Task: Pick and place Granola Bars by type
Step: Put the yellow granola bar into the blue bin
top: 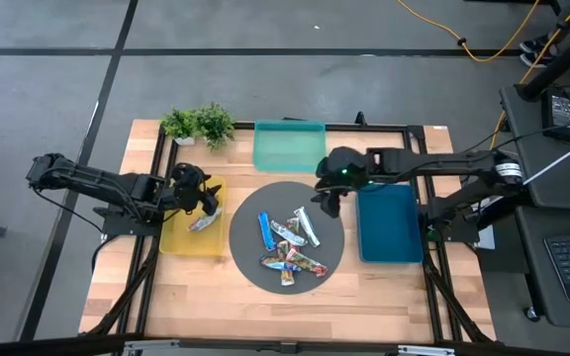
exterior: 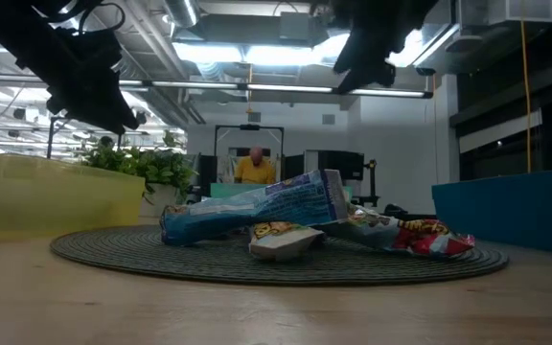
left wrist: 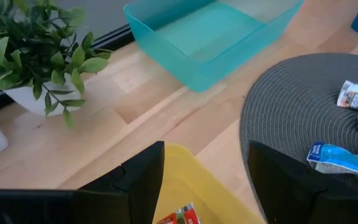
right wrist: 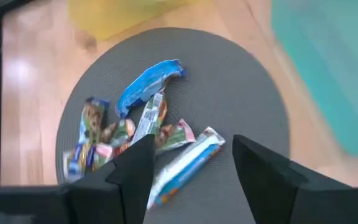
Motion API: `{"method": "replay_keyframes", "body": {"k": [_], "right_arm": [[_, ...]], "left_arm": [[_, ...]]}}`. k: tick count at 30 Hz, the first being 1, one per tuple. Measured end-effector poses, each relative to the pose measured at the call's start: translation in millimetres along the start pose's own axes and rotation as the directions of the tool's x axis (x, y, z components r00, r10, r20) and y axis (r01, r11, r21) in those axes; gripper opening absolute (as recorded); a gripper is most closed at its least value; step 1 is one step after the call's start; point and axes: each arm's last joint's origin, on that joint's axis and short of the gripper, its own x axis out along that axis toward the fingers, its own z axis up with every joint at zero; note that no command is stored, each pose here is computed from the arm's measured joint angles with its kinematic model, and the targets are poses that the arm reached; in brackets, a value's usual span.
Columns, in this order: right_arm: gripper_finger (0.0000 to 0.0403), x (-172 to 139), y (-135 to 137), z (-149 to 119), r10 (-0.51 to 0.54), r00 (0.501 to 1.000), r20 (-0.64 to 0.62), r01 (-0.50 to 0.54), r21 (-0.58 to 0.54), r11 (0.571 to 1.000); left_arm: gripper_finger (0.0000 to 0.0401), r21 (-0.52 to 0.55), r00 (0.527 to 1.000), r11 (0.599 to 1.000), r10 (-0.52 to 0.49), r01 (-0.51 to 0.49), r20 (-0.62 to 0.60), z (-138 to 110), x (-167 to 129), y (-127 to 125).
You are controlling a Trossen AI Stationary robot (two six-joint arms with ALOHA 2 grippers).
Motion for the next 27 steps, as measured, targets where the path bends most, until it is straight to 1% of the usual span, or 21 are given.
{"method": "replay_keyframes", "body": {"k": [5, 8, 11, 15, 20, 23, 27], "right_arm": [[0.0216, 34.4, 9.0, -10.1, -0.007, 0.995, -0.104, 0.019, 0.112, 0.994], [0.0217, 54.1, 15.7, -19.7, -0.017, 0.984, -0.177, 0.049, 0.182, 0.982], [0.0217, 70.6, 23.1, -32.7, -0.035, 0.964, -0.263, 0.107, 0.268, 0.958], [0.0217, 88.2, 34.4, -49.5, -0.055, 0.935, -0.350, 0.187, 0.357, 0.915], [0.0217, 106.0, 46.4, -66.7, -0.104, 0.911, -0.400, 0.264, 0.369, 0.891], [0.0217, 110.1, 50.6, -71.8, -0.115, 0.905, -0.410, 0.281, 0.374, 0.884], [0.0217, 112.7, 54.4, -76.9, -0.123, 0.897, -0.425, 0.302, 0.384, 0.873]], "left_arm": [[0.0218, 0.065, 0.999, 0.997, -0.038, 0.040, -0.033, -1.0, -0.1, -1.1], [0.0218, 0.112, 0.996, 0.991, -0.067, 0.074, -0.060, -1.8, -0.2, -2.0], [0.0218, 0.150, 0.992, 0.983, -0.095, 0.107, -0.084, -2.5, -0.3, -2.8], [0.0218, 0.157, 0.989, 0.980, -0.110, 0.124, -0.097, -2.9, -0.4, -3.2], [0.0218, 0.194, 0.985, 0.970, -0.128, 0.148, -0.113, -3.3, -0.5, -3.7], [0.0218, 0.221, 0.985, 0.963, -0.129, 0.152, -0.114, -3.3, -0.5, -3.8], [0.0218, 0.211, 0.984, 0.965, -0.134, 0.156, -0.118, -3.4, -0.6, -3.9]]}}
